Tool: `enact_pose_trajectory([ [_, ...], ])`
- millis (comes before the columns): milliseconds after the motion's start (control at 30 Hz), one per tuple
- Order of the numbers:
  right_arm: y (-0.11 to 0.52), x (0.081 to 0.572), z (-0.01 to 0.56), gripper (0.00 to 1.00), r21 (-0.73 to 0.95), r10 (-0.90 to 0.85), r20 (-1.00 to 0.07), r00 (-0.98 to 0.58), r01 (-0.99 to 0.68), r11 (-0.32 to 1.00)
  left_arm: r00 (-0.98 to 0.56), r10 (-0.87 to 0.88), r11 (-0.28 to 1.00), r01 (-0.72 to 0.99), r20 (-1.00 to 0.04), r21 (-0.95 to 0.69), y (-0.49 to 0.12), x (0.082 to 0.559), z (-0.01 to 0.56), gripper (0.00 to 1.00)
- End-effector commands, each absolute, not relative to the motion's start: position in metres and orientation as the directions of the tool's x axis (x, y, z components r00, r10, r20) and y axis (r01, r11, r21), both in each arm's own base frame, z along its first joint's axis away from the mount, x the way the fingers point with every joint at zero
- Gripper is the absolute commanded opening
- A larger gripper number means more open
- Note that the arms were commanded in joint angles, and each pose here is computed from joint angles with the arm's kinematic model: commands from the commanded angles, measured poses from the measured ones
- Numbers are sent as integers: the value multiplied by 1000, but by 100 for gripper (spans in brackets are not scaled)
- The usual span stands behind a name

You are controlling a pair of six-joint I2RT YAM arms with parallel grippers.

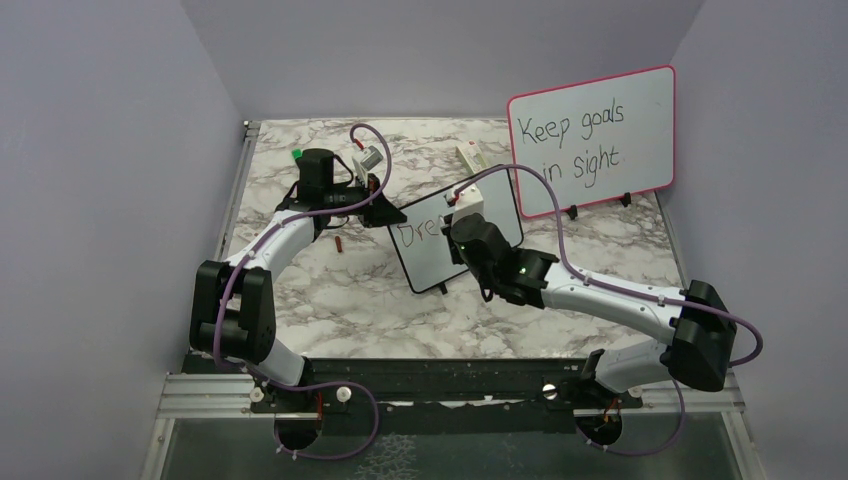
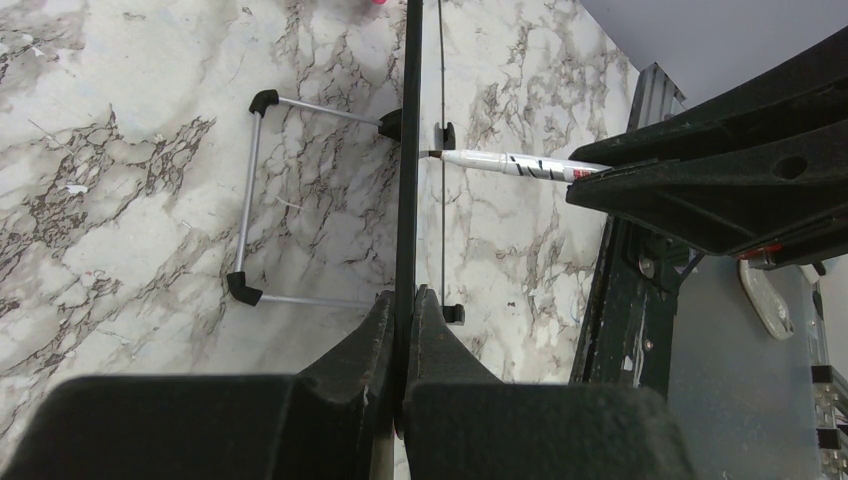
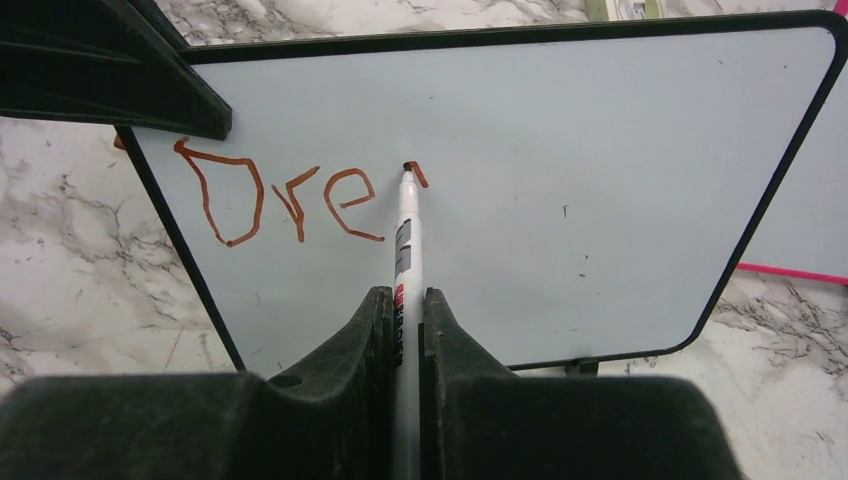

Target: Write a sentence on the whiteboard

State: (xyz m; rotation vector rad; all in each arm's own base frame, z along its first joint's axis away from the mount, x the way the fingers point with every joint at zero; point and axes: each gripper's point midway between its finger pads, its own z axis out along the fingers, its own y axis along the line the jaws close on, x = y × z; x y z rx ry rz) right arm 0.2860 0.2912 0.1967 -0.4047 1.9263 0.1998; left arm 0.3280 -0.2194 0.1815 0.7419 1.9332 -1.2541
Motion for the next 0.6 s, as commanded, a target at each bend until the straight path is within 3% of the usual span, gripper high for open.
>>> enact_pose_trajectory([
  [0,297,279,188,1,-35,-207,-906,-369,-424,905,-688,179,449,693,-703,-564,-218,312,124,0],
  [567,281,268,167,1,-64,-256,-869,-423,-417,906,-689,181,448,693,-702,-565,-218,312,124,0],
])
